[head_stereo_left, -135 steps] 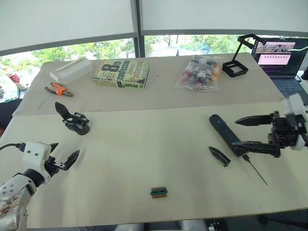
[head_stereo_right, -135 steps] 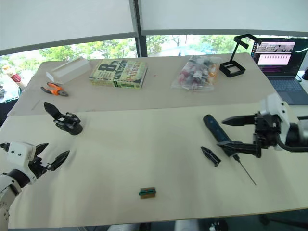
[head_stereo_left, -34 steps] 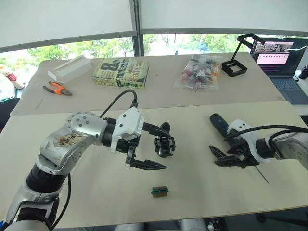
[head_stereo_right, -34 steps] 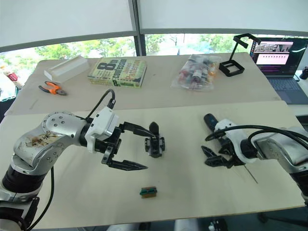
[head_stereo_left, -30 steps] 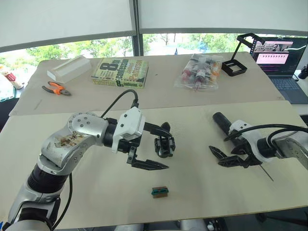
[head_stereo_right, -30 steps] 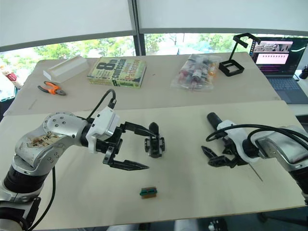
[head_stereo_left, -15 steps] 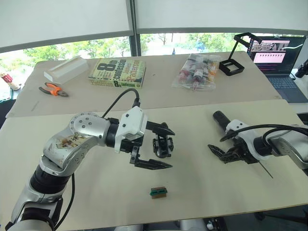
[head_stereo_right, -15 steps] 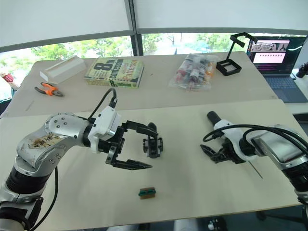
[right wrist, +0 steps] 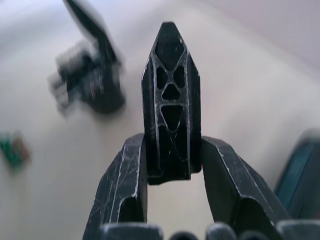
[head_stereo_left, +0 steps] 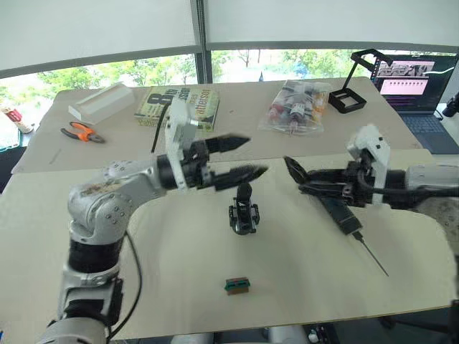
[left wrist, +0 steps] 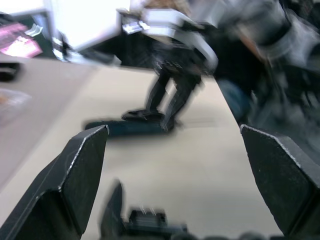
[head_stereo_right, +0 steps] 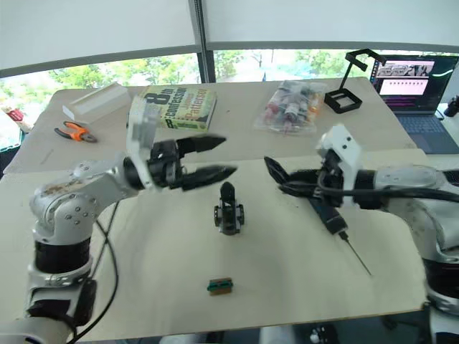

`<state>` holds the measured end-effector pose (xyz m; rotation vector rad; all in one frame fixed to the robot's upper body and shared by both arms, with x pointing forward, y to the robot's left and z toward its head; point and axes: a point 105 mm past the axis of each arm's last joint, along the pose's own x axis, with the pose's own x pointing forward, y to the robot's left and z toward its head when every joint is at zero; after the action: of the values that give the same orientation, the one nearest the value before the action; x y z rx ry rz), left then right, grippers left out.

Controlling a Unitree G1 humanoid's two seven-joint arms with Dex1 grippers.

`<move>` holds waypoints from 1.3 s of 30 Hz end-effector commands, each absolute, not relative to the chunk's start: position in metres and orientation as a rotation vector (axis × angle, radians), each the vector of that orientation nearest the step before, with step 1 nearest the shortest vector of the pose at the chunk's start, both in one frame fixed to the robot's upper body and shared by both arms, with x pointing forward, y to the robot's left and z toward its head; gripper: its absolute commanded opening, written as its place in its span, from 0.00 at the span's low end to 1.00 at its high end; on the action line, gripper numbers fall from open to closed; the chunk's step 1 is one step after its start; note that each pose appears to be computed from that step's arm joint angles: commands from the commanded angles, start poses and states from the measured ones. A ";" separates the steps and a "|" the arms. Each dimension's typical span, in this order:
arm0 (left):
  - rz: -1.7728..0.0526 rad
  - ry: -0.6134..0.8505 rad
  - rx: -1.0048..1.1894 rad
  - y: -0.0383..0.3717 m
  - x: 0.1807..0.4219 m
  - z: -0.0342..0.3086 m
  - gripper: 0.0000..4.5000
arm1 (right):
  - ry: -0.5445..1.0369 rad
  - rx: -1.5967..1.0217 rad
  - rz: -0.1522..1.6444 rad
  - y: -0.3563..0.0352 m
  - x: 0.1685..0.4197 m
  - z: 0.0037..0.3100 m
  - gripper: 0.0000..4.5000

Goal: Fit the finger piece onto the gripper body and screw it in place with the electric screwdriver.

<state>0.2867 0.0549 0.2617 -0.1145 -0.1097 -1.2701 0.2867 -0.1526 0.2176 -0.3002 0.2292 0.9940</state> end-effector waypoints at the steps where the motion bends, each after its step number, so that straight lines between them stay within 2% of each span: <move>1: -1.086 -0.086 -0.248 0.059 0.313 0.268 1.00 | -0.069 -0.393 0.933 -0.137 0.289 0.255 0.26; 4: -1.046 -0.064 -0.346 0.053 0.322 0.270 1.00 | -0.184 -0.410 0.921 -0.125 0.291 0.262 0.26; 8: -1.045 -0.061 -0.385 0.044 0.322 0.270 1.00 | -0.266 -0.478 0.901 -0.114 0.293 0.259 0.26; 11: -1.052 -0.062 -0.429 0.041 0.319 0.271 0.82 | -0.283 -0.493 0.886 -0.110 0.297 0.255 0.26; 12: -1.062 -0.058 -0.436 0.039 0.317 0.271 0.72 | -0.285 -0.495 0.882 -0.110 0.298 0.254 0.26; 18: -1.121 -0.043 -0.416 0.034 0.302 0.267 0.72 | -0.268 -0.446 0.870 -0.108 0.304 0.246 0.26; 28: -1.096 -0.026 -0.356 0.045 0.302 0.258 0.72 | -0.222 -0.308 0.824 -0.124 0.312 0.235 0.26; 31: -1.105 -0.028 -0.349 0.044 0.301 0.257 0.72 | -0.252 -0.396 0.855 -0.121 0.308 0.235 0.26; 39: -1.120 -0.073 -0.301 0.019 0.300 0.257 0.72 | -0.253 -0.402 0.878 -0.108 0.305 0.236 0.26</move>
<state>0.3049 0.0254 0.2453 -0.3440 0.0017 -1.1034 0.3111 -0.1155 0.2197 -0.3725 -0.1835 0.8702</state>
